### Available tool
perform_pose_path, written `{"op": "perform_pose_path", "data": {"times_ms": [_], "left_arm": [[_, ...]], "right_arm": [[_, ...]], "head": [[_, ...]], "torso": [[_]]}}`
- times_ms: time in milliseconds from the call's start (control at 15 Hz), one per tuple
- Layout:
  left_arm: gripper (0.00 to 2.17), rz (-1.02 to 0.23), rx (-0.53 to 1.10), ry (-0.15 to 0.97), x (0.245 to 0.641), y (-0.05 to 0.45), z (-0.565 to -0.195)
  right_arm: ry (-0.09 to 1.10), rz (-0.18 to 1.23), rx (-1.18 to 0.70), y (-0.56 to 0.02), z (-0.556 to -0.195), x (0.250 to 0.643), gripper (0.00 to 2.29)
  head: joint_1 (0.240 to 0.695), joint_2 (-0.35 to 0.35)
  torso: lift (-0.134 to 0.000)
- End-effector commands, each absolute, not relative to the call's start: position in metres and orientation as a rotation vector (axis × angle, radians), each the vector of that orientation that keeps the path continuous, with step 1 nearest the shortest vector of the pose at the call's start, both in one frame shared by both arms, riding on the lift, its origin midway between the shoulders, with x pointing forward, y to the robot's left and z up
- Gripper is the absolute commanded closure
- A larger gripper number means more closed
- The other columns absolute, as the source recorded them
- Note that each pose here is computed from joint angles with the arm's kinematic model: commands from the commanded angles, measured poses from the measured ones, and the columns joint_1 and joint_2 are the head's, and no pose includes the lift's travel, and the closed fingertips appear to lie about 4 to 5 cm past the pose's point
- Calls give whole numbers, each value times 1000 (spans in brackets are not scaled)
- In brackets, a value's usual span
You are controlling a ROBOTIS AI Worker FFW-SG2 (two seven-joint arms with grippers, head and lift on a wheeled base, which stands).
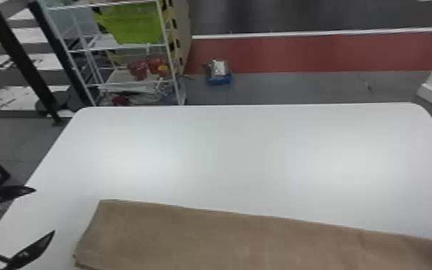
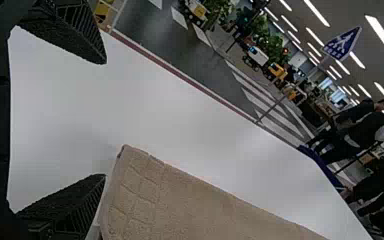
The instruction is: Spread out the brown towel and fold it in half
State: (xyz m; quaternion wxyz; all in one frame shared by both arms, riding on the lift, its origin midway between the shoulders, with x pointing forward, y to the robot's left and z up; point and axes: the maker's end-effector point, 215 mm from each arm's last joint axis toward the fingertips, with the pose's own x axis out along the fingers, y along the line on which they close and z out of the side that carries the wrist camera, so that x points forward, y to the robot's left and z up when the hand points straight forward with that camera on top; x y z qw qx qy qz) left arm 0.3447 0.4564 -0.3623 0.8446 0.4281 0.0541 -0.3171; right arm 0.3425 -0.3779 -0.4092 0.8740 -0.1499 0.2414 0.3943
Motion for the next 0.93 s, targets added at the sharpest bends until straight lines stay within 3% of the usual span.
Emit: {"op": "perform_pose_path", "data": {"times_ms": [0, 267, 867], "left_arm": [[76, -671, 901, 111, 345, 454, -363], [76, -672, 904, 108, 344, 453, -364], [76, -667, 902, 114, 341, 457, -366]], "right_arm": [[527, 848, -331, -373, -424, 343, 1018], [567, 856, -368, -380, -444, 355, 1018], [546, 871, -405, -373, -439, 379, 1018]], "head": [[695, 127], [695, 133], [695, 127]], "torso": [[-134], [-134], [-134]]}}
